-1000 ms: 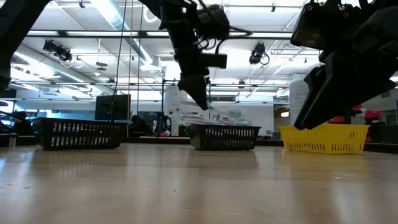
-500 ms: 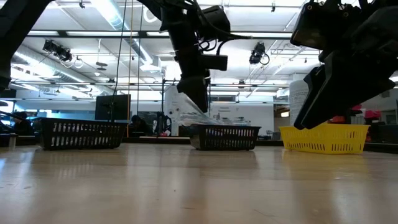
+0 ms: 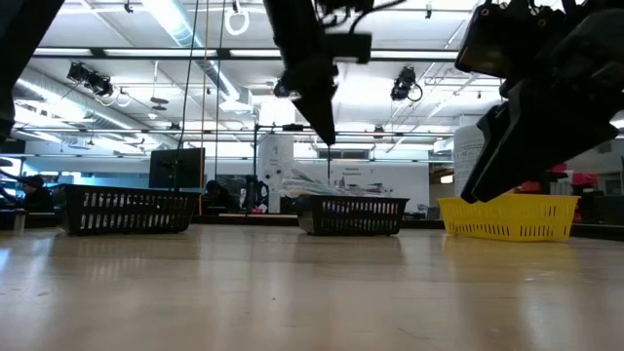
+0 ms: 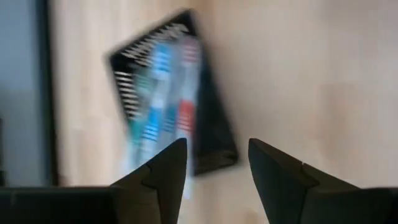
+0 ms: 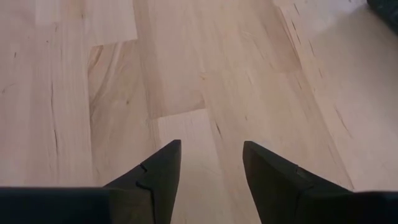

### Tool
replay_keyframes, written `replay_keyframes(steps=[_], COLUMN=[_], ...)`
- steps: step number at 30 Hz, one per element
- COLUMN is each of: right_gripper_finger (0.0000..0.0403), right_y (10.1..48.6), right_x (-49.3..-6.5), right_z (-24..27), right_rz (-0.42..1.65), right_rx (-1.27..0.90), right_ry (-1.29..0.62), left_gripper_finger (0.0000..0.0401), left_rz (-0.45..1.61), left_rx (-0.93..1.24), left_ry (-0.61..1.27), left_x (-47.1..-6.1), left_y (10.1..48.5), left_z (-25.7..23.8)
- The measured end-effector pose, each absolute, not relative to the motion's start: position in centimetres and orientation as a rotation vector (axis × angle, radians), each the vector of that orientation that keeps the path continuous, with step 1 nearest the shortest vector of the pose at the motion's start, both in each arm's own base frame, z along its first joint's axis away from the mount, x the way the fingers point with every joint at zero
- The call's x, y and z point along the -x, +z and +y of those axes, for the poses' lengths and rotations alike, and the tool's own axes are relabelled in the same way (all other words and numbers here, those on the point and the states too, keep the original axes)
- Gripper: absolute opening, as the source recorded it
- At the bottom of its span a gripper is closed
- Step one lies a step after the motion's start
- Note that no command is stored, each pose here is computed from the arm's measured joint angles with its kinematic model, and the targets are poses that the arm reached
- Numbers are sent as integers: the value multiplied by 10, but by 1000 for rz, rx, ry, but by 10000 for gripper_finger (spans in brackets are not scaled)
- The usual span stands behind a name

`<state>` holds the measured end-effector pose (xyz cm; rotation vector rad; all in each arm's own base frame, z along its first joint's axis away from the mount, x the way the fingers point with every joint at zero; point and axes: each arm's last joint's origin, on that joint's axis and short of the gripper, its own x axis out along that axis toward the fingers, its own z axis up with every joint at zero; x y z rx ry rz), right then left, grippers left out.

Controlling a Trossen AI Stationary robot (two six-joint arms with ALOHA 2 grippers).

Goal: Pick & Place Travel size toiletries
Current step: Put the silver nail cutter into the bottom yellow basket

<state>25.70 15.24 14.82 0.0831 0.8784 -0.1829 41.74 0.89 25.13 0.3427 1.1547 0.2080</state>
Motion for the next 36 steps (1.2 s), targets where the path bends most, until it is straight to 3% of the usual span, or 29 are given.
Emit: replay_keyframes(steps=[7, 12, 16, 21, 30, 36], right_gripper_finger=[187, 190, 187, 186, 185, 185], right_y=[148, 150, 152, 158, 164, 166], right_x=[-257, -259, -262, -268, -274, -276], right_z=[153, 154, 156, 160, 163, 163], right_rz=[868, 844, 807, 736, 657, 642], right_rx=[-127, -143, -163, -184, -159, -124], right_ry=[-207, -200, -181, -141, -82, -64], left_gripper_finger=[178, 181, 181, 181, 180, 180], left_rz=[1224, 1139, 1041, 962, 1047, 953], left_rx=[-191, -221, -222, -122, 126, 207], left_ry=[89, -28, 15, 113, 252, 299], left_x=[-393, -365, -334, -299, -256, -222], left_y=[273, 297, 311, 303, 260, 273], left_z=[-63, -127, -161, -197, -227, -212])
